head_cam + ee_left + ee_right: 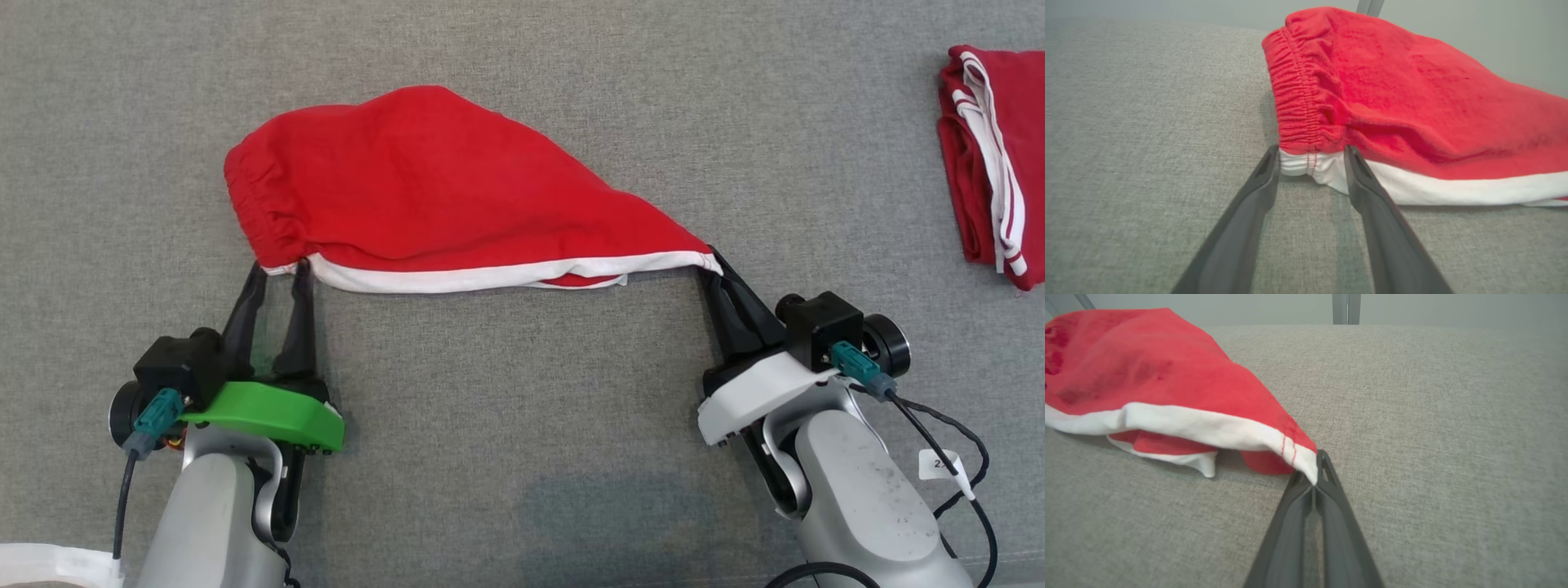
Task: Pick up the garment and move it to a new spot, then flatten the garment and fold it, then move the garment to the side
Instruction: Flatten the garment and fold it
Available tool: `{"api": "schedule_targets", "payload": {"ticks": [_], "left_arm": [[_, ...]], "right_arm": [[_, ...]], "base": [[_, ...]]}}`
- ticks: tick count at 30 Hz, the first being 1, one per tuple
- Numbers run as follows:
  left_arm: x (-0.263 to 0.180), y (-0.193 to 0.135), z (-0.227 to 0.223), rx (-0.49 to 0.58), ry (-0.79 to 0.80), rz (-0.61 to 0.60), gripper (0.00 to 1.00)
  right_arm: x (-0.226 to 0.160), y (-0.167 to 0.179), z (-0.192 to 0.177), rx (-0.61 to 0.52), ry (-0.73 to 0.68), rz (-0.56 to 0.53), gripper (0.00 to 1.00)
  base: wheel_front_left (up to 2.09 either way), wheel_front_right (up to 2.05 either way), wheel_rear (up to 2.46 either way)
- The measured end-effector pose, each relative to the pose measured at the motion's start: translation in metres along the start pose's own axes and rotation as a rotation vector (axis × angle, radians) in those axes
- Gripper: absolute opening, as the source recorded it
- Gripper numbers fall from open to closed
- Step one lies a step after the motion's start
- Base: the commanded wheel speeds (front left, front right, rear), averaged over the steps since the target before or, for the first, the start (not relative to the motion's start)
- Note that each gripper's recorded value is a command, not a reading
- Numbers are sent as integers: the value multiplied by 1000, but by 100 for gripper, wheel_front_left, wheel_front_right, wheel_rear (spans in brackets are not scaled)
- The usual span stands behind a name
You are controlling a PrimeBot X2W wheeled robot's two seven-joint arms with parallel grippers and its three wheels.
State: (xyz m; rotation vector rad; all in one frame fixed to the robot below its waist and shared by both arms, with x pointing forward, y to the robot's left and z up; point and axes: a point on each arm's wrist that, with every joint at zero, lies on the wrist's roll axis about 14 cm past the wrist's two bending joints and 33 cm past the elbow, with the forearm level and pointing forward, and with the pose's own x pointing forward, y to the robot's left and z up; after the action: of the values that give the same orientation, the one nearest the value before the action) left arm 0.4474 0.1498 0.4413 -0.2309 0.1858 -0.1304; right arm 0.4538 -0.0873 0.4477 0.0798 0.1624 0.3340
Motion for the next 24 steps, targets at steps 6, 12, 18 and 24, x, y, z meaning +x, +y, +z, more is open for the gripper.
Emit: {"api": "schedule_targets", "payload": {"ticks": [6, 12, 18, 24], "left_arm": [[-1, -3, 0, 4, 0, -13, 0], [-6, -7, 13, 23, -32, -36, 0], [-12, -20, 63, 72, -165, -94, 0], [-30, -31, 127, 170, -328, -153, 0]], "right_arm": [[2, -2, 0, 1, -3, -6, 0], [2, -2, 14, -3, -39, -9, 0], [-2, 2, 51, -5, -135, -5, 0], [-14, 10, 105, -33, -275, 13, 0]], "base": [[0, 0, 0], [0, 0, 0], [0, 0, 0], [0, 0, 0]]}}
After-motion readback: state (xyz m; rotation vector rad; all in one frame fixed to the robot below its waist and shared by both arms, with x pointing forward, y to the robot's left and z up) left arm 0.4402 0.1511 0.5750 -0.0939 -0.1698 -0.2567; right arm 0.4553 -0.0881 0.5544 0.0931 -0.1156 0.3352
